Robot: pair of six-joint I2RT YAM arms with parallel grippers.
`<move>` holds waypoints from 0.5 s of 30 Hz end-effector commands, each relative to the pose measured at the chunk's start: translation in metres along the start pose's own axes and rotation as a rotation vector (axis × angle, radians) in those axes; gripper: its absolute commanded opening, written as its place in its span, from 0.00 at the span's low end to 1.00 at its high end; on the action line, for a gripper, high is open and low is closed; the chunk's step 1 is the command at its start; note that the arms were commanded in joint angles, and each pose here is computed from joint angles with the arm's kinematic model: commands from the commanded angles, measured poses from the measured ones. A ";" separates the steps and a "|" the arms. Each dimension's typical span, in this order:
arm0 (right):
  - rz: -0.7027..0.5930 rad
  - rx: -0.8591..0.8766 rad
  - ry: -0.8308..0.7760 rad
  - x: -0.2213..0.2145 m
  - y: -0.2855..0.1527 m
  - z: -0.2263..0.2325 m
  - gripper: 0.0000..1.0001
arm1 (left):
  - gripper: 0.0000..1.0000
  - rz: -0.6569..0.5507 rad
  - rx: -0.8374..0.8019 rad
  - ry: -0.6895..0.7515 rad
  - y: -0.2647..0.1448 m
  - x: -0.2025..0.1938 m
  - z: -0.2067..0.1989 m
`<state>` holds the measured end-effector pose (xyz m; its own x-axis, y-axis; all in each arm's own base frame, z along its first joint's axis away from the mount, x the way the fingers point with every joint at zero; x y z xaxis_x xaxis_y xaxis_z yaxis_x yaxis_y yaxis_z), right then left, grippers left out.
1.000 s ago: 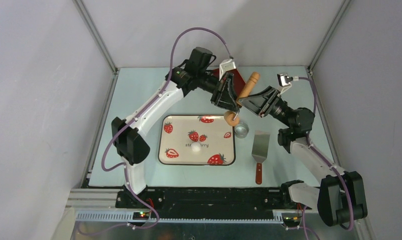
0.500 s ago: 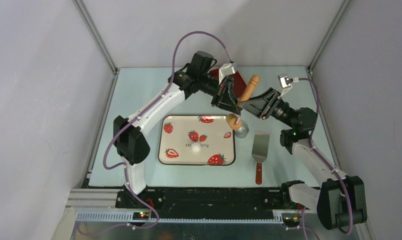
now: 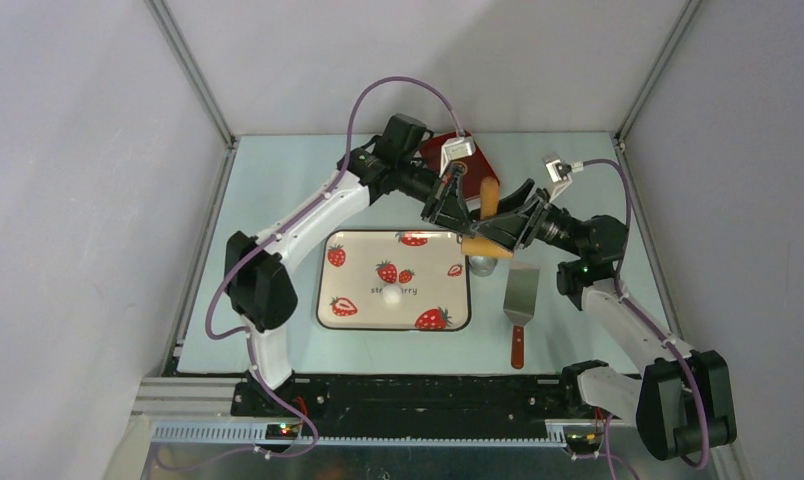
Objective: Roll out the dumpling wrappers from the dough
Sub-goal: Pick up the rolling pin from the center of the board.
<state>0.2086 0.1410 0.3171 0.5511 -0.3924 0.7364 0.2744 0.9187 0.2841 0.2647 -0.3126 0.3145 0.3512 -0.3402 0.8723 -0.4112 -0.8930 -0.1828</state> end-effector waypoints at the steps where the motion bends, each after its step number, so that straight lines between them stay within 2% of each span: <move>1: -0.147 -0.043 -0.138 0.017 0.010 -0.007 0.62 | 0.00 0.038 -0.122 -0.035 0.025 0.006 -0.050; 5: -0.183 -0.110 -0.161 0.019 0.010 -0.016 0.58 | 0.00 0.047 -0.093 -0.038 0.026 0.004 -0.050; 6: -0.185 -0.119 -0.171 0.021 0.010 -0.016 0.53 | 0.00 0.050 -0.083 -0.041 0.027 0.003 -0.049; 7: -0.178 -0.141 -0.177 0.020 0.010 -0.020 0.38 | 0.00 0.051 -0.081 -0.042 0.027 0.003 -0.050; 9: -0.169 -0.145 -0.192 0.020 0.011 -0.022 0.32 | 0.00 0.053 -0.082 -0.047 0.028 0.002 -0.050; 13: -0.097 -0.073 -0.295 0.013 0.014 -0.016 0.49 | 0.00 0.056 -0.088 -0.071 0.029 0.000 -0.049; 15: -0.059 -0.064 -0.348 0.009 0.015 -0.018 0.47 | 0.00 0.058 -0.089 -0.081 0.029 -0.002 -0.048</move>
<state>0.2251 0.1459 0.3083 0.3983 -0.4195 0.8157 0.3593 0.8896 0.2820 0.2417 -0.3221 0.3022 0.4278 -0.4323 0.7938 -0.4156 -0.8740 -0.2520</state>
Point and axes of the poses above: each gripper's point midway between its finger pads, its own y axis out along the fingers, its own z axis along the line the jaws close on, x = y × z, the point moved 9 cm from there along -y, back along the fingers, and after that the axes turned 6 degrees about y, right-handed, at the moved point
